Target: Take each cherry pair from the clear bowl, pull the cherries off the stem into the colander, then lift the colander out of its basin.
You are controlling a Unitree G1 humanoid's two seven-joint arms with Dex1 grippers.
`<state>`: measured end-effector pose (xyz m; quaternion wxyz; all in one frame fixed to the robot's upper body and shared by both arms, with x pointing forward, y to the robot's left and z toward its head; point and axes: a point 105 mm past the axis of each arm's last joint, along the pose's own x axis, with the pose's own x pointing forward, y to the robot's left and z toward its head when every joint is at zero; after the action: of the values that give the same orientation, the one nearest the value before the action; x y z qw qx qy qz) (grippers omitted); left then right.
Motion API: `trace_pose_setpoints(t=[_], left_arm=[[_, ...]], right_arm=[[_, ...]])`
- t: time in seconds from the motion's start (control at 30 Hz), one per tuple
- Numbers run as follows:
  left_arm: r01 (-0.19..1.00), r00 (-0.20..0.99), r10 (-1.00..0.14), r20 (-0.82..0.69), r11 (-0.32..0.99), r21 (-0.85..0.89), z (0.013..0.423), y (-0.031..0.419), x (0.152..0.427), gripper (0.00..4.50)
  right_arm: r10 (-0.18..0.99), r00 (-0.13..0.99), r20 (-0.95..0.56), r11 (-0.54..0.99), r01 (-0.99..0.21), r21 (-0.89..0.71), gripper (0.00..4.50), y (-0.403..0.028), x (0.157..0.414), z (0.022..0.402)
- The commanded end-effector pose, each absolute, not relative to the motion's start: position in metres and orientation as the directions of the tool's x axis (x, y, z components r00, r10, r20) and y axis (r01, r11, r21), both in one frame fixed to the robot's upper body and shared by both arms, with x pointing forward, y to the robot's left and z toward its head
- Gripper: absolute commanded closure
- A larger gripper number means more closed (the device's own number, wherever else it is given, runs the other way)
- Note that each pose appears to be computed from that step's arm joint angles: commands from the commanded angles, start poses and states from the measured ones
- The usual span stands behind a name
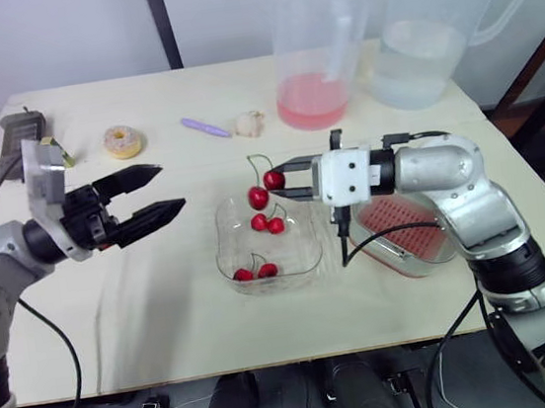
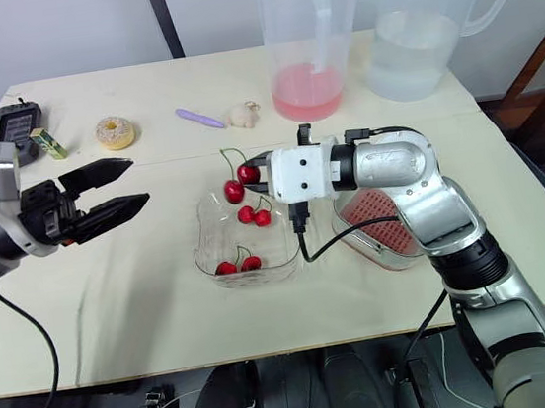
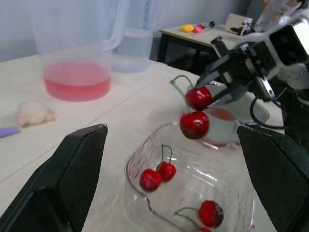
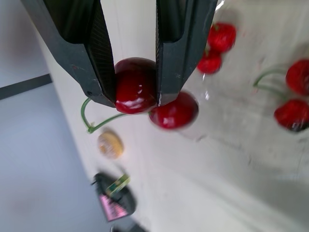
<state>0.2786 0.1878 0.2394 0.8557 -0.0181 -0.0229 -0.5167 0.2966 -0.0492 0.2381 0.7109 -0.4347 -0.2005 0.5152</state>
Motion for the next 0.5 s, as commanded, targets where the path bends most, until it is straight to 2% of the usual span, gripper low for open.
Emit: trace_pose_setpoints(t=[0.03,0.1,0.23,0.5], left_arm=[[0.908,0.418,-0.899,0.128,0.418,-0.032,0.258,0.179,0.284,0.00],[0.922,0.387,-0.906,0.170,0.383,-0.061,0.267,0.171,0.287,0.00],[0.948,0.319,-0.917,0.239,0.311,-0.074,0.283,0.150,0.289,0.00],[0.967,0.253,-0.904,0.344,0.236,-0.091,0.311,0.126,0.295,0.00]], right_arm=[[0.895,0.446,0.021,0.202,-0.361,-0.910,3.33,-0.047,0.292,0.269],[0.880,0.463,0.109,0.266,-0.289,-0.920,3.33,-0.044,0.292,0.276],[0.864,0.466,0.189,0.304,-0.185,-0.935,3.33,-0.035,0.287,0.274],[0.853,0.432,0.294,0.390,-0.153,-0.908,3.33,-0.022,0.278,0.277]])
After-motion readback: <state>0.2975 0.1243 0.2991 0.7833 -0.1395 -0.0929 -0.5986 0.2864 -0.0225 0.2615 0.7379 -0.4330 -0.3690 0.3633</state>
